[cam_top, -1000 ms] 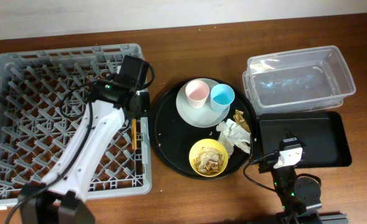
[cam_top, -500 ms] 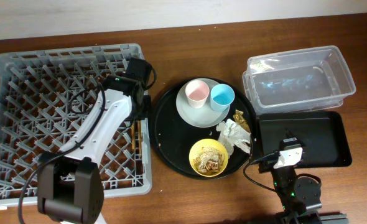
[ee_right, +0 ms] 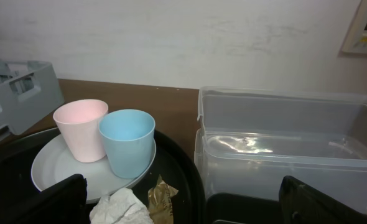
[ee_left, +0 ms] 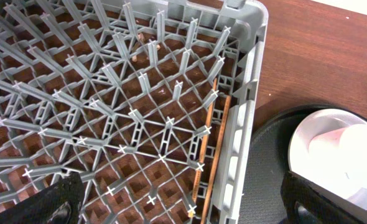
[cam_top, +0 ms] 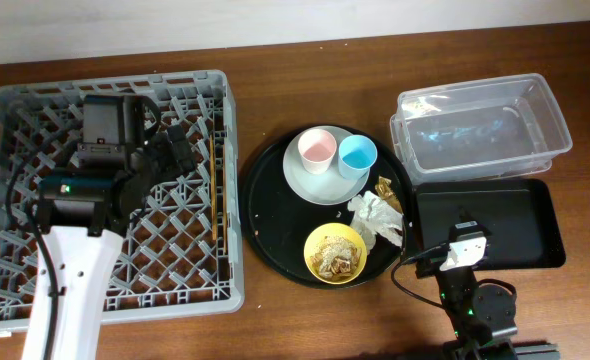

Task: Sort waste into correct bins and load items into the dishwasher rack
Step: 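Grasp the tissue and gold wrapper with the right gripper, drop into clear bin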

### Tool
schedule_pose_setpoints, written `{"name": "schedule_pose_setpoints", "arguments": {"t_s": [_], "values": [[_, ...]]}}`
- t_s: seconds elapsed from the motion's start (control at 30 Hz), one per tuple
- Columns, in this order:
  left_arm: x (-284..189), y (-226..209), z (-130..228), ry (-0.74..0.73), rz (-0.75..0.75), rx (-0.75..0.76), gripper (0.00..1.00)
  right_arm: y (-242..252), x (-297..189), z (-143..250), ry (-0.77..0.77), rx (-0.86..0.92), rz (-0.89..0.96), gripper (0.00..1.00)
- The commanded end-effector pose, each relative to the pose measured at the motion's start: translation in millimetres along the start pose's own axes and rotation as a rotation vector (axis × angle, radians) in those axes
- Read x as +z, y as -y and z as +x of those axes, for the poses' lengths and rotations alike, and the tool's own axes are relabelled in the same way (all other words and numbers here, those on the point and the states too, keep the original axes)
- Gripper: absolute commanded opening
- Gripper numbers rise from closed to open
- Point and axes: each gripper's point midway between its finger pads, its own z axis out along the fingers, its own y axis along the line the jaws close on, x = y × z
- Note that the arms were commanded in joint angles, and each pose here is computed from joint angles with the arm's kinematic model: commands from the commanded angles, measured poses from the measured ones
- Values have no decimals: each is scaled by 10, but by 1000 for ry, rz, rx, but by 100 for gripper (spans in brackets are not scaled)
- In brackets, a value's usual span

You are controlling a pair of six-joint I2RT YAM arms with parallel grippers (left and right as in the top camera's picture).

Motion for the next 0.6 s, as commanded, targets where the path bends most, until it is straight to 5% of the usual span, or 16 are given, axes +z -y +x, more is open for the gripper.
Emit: {"name": "schedule_pose_setpoints", "arguments": {"t_s": [0.0, 0.4, 0.57], "values": [[-57, -19, -40, 16, 2, -6, 99, 20, 0, 29, -6, 6, 9, 99], [-57, -19, -39, 15, 2, -6, 99, -6, 4, 16, -2, 71, -6, 99], [-57, -19, -39, 15, 2, -6, 99, -2, -392, -1173, 50, 174, -26, 99]]}}
